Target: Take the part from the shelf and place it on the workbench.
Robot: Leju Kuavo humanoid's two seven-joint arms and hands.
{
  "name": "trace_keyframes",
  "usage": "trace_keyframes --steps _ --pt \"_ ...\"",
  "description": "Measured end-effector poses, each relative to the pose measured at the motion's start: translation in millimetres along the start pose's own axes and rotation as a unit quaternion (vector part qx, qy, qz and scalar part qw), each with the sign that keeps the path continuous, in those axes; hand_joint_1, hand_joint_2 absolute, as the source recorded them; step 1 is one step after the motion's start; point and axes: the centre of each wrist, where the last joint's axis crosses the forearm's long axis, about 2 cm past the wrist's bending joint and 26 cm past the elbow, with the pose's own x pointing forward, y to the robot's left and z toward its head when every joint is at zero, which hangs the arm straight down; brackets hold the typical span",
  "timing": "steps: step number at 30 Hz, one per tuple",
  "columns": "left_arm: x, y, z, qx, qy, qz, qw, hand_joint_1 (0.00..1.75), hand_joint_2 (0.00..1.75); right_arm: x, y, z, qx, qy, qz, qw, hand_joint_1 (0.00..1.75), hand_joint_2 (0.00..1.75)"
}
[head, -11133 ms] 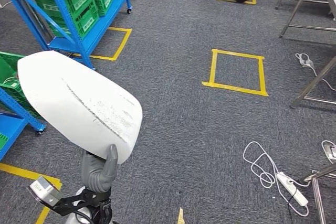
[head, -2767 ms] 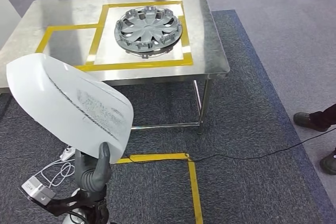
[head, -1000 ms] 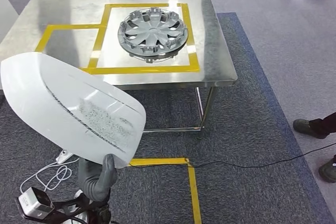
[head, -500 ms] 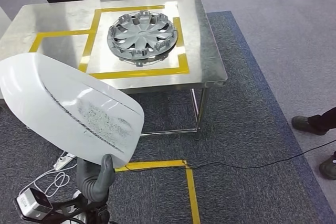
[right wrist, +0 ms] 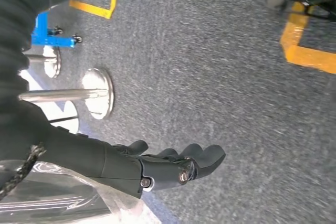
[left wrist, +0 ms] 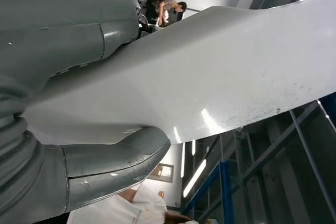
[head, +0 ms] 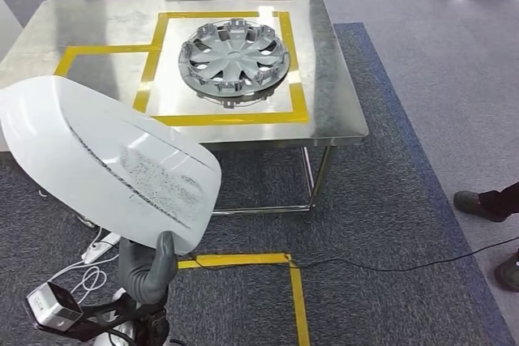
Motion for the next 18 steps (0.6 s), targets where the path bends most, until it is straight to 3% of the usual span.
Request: trace_keyframes --steps 18 --pt "-0.4 1.5 0.0 0.02 0.004 0.0 1.0 1.75 1.75 0.7 -0.9 -0.3 -0.001 0.0 -0.002 1.0 0.0 1.75"
